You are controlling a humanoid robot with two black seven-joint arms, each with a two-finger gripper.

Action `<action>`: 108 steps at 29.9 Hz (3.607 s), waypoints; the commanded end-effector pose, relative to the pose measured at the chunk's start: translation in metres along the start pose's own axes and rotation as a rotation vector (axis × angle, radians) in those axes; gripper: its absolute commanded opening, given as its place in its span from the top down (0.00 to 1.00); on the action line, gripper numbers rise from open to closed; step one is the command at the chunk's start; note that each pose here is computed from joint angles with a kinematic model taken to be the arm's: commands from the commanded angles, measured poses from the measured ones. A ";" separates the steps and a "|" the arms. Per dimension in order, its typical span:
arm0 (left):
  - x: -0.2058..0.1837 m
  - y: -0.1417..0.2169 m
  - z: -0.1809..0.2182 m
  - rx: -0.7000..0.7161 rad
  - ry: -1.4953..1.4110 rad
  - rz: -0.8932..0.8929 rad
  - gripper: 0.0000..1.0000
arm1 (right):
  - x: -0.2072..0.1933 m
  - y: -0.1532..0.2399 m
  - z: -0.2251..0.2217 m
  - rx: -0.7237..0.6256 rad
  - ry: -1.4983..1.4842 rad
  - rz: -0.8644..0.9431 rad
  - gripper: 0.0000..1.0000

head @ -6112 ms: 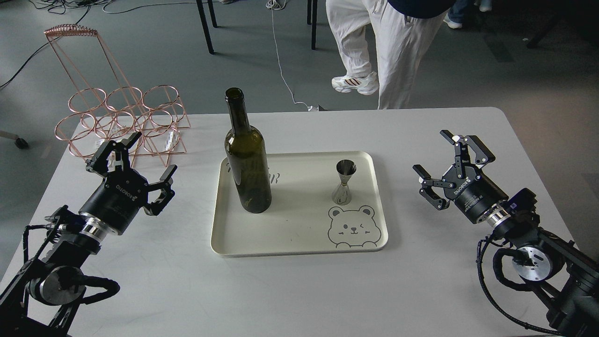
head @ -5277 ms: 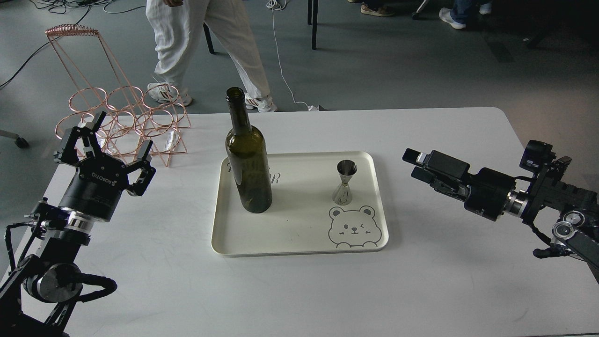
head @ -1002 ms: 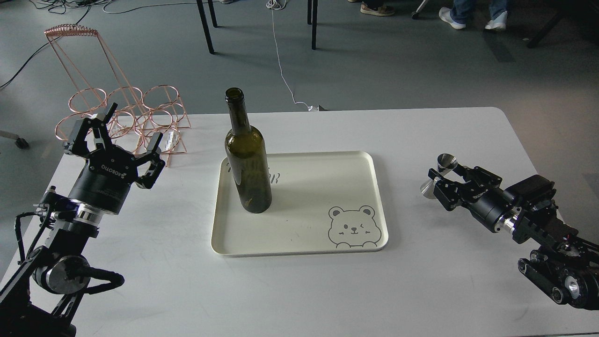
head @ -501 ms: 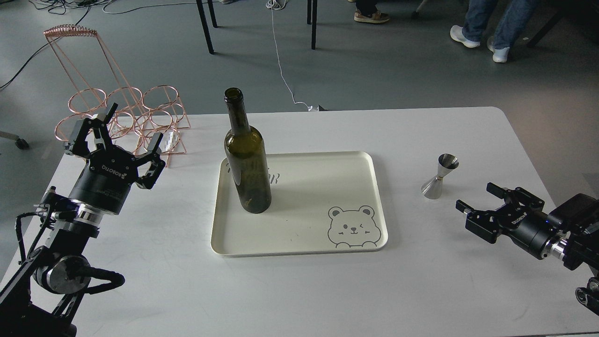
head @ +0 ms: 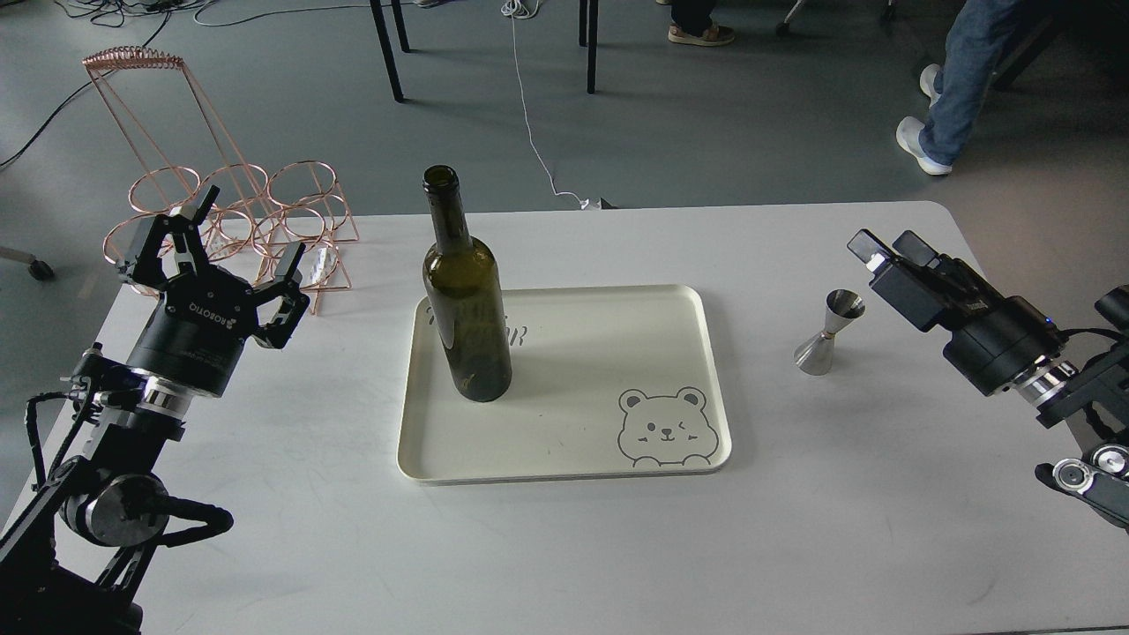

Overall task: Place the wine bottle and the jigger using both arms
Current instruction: 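Set the jigger on the table and open the right gripper, then raise the right gripper away from the jigger, then reach the left gripper to the wine bottle neck and grasp it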

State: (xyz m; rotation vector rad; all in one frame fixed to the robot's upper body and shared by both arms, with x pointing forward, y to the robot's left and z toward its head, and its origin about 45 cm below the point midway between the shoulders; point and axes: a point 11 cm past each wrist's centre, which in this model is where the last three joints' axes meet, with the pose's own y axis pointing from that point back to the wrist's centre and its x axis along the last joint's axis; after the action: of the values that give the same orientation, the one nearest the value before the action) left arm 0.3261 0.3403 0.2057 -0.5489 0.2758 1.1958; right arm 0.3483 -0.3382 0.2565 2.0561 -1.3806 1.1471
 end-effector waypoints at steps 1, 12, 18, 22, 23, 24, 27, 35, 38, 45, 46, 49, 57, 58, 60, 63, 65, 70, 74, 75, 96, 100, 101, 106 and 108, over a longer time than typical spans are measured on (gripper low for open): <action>0.001 -0.001 0.004 -0.003 -0.012 -0.003 0.01 | 0.026 -0.043 -0.022 0.018 -0.221 0.116 0.03; -0.008 -0.003 0.020 -0.006 -0.148 -0.080 0.01 | 0.022 -0.113 -0.052 0.161 -1.166 -0.024 0.01; -0.035 -0.007 0.030 -0.010 -0.323 -0.215 0.01 | -0.035 -0.102 -0.021 0.147 -1.425 -0.115 0.01; -0.058 -0.009 0.034 0.052 -0.604 -0.375 0.01 | -0.068 -0.093 -0.016 0.098 -1.468 -0.135 0.01; -0.062 -0.008 0.033 0.087 -0.701 -0.421 0.01 | -0.071 -0.093 -0.016 0.096 -1.473 -0.136 0.01; -0.064 -0.007 0.033 0.120 -0.786 -0.457 0.01 | -0.072 -0.092 -0.017 0.095 -1.472 -0.139 0.01; -0.064 -0.008 0.037 0.192 -1.043 -0.536 0.01 | -0.073 -0.092 -0.016 0.092 -1.460 -0.146 0.01; -0.076 -0.022 0.068 0.254 -1.573 -0.725 0.01 | -0.078 -0.088 -0.015 0.080 -1.437 -0.166 0.01; -0.089 -0.031 0.073 0.195 -1.733 -0.767 0.01 | -0.079 -0.087 -0.014 0.077 -1.433 -0.169 0.01; -0.101 -0.043 0.058 0.178 -1.945 -0.890 0.01 | -0.080 -0.085 -0.014 0.074 -1.435 -0.168 0.01; -0.104 -0.044 0.054 0.172 -1.937 -0.903 0.01 | -0.079 -0.085 -0.013 0.074 -1.434 -0.167 0.01; -0.111 -0.047 0.049 0.150 -1.924 -0.922 0.01 | -0.081 -0.083 -0.012 0.070 -1.434 -0.168 0.01; -0.115 -0.052 0.035 0.148 -1.888 -0.941 0.01 | -0.079 -0.083 -0.011 0.068 -1.430 -0.166 0.01; -0.111 -0.053 0.033 0.160 -1.883 -0.933 0.01 | -0.079 -0.083 -0.011 0.068 -1.430 -0.166 0.01; -0.111 -0.057 0.029 0.157 -1.870 -0.924 0.01 | -0.079 -0.083 -0.010 0.067 -1.429 -0.165 0.01; -0.111 -0.063 0.028 0.151 -1.862 -0.913 0.02 | -0.079 -0.083 -0.010 0.067 -1.429 -0.165 0.01; -0.106 -0.066 0.028 0.163 -1.864 -0.898 0.02 | -0.079 -0.082 -0.010 0.066 -1.430 -0.165 0.01; -0.111 -0.073 0.027 0.140 -1.854 -0.893 0.03 | -0.082 -0.083 -0.012 0.068 -1.424 -0.175 0.01; -0.110 -0.073 0.020 0.157 -1.848 -0.917 0.05 | -0.085 -0.082 -0.013 0.066 -1.414 -0.187 0.01; -0.112 -0.075 0.018 0.151 -1.844 -0.918 0.06 | -0.086 -0.081 -0.012 0.062 -1.415 -0.186 0.01; -0.124 -0.084 0.008 0.106 -1.792 -0.902 0.23 | -0.089 -0.078 -0.011 0.053 -1.406 -0.195 0.01; -0.122 -0.085 0.006 0.105 -1.787 -0.891 0.35 | -0.088 -0.078 -0.010 0.052 -1.405 -0.194 0.01; -0.122 -0.085 0.005 0.102 -1.787 -0.889 0.38 | -0.088 -0.078 -0.010 0.052 -1.405 -0.194 0.01; -0.123 -0.087 0.006 0.095 -1.789 -0.888 0.58 | -0.088 -0.078 -0.010 0.052 -1.405 -0.194 0.01; -0.125 -0.088 0.008 0.079 -1.796 -0.882 0.60 | -0.088 -0.078 -0.010 0.052 -1.405 -0.194 0.01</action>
State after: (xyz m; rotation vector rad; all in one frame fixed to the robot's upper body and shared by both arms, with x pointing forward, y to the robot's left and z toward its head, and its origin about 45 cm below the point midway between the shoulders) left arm 0.3625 0.2227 0.2926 0.5781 -1.3021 0.4252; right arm 0.3989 -0.2481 0.1990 3.0319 -1.4983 -0.5898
